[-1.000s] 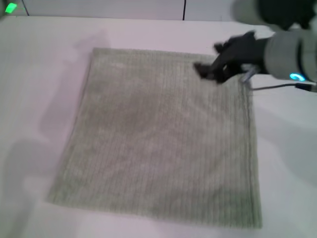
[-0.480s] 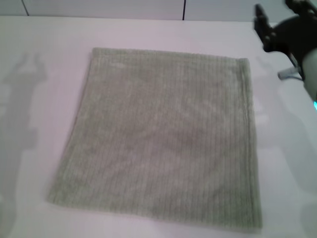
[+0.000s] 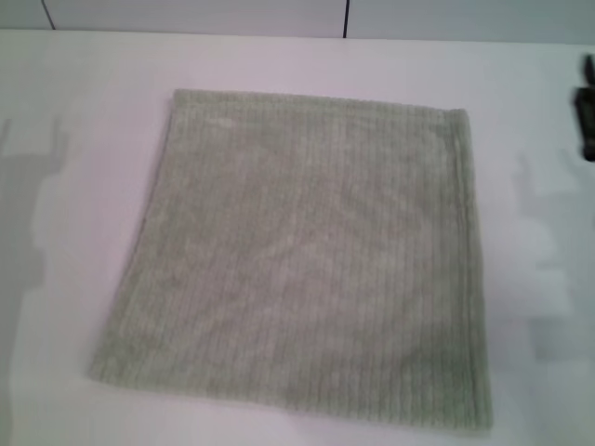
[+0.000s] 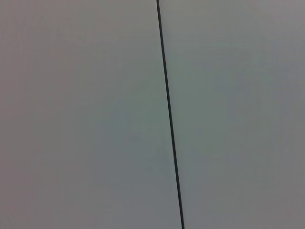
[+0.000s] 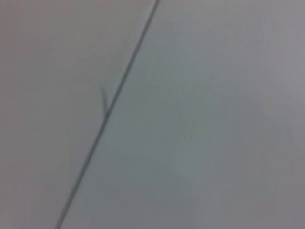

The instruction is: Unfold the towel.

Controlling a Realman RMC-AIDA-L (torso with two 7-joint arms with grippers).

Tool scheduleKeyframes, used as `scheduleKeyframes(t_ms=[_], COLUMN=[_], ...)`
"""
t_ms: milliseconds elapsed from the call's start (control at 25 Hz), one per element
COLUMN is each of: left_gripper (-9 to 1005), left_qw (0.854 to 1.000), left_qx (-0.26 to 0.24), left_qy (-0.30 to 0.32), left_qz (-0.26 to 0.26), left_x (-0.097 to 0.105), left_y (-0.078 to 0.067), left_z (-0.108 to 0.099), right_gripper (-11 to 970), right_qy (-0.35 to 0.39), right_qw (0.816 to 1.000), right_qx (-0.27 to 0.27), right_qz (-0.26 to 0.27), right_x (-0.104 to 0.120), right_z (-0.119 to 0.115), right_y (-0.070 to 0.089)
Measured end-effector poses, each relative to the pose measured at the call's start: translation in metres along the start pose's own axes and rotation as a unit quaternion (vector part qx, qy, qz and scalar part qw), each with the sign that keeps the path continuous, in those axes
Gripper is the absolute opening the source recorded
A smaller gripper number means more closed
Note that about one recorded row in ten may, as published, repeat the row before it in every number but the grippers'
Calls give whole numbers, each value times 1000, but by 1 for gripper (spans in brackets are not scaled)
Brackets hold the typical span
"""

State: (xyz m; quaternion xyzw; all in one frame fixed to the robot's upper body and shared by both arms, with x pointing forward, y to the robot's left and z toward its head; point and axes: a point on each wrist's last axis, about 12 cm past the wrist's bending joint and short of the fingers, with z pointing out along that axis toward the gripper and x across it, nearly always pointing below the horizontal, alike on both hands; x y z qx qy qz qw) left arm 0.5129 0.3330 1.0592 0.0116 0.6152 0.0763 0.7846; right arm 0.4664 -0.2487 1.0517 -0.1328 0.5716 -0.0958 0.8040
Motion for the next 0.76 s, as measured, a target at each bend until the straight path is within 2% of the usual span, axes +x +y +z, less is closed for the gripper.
scheduleKeyframes(t_ms=[40,80,120,280,320,560,760], left_gripper=[493,534,571,721,758,846,846], left_qw=[1000,1000,1000,1000,1000,1000,1000], left_qx=[1,3,3,6,5,5,5], left_qy=[3,10,10,23,23,22,23], left_qz=[-1,-2,-2,-10,-12,-13,-11], left_x=[2,5,5,11,11,11,11], left_y=[0,-1,-1,-1,-1,-2,-3], left_z=[0,0,0,4,5,7,6], right_gripper=[682,686,689,702,706,719,719], right_qy=[0,7,7,58,64,74,81], right_qw=[1000,999,999,984,983,983,988], right_qx=[0,36,36,133,139,138,106], right_qz=[0,38,38,104,105,91,74], right_x=[0,7,7,26,28,32,37], right_z=[0,-10,-10,-24,-25,-34,-35], right_y=[0,-13,-13,-40,-42,-43,-40])
